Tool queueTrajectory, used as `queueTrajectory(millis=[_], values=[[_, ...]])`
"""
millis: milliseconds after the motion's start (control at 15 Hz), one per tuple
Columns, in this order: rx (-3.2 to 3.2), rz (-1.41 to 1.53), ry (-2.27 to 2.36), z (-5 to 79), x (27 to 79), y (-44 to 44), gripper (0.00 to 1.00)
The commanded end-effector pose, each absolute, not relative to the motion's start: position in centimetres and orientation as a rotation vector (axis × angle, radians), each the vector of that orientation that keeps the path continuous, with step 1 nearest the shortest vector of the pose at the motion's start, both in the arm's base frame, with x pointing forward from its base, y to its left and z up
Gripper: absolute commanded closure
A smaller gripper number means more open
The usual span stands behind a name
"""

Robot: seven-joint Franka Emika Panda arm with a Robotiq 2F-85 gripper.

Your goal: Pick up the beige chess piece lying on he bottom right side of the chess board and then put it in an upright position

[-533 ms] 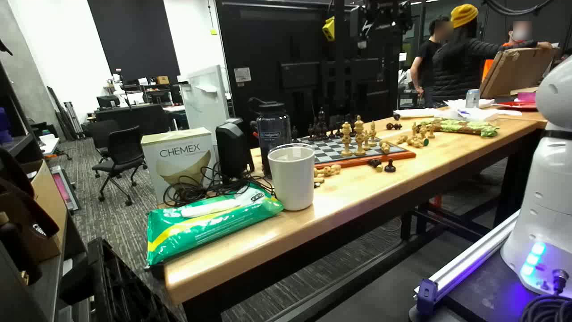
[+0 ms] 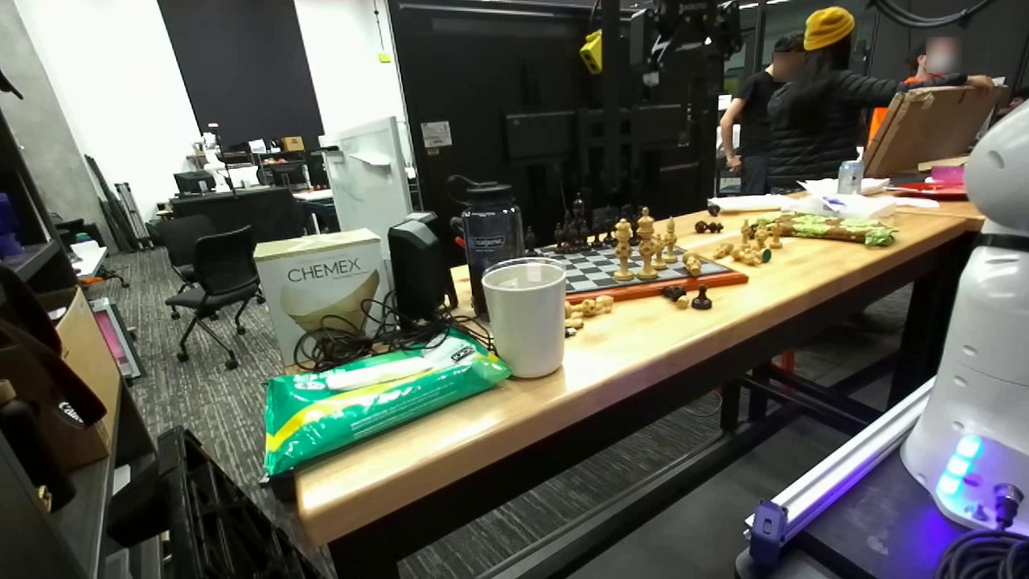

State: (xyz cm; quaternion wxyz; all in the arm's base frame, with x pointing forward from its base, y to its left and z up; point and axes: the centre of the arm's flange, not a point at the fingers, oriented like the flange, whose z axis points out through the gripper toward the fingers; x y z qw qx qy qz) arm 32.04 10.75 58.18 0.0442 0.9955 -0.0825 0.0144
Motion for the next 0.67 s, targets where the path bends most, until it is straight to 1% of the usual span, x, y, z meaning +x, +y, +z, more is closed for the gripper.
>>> queueTrajectory(millis=[0,267,600], values=[[3.042,0.044,-0.252,58.2,32.0,10.7,0.00],[3.042,0.044,-0.252,58.2,32.0,10.7,0.00],[3.045,0.079,-0.360,57.1,33.2,7.9,0.00]])
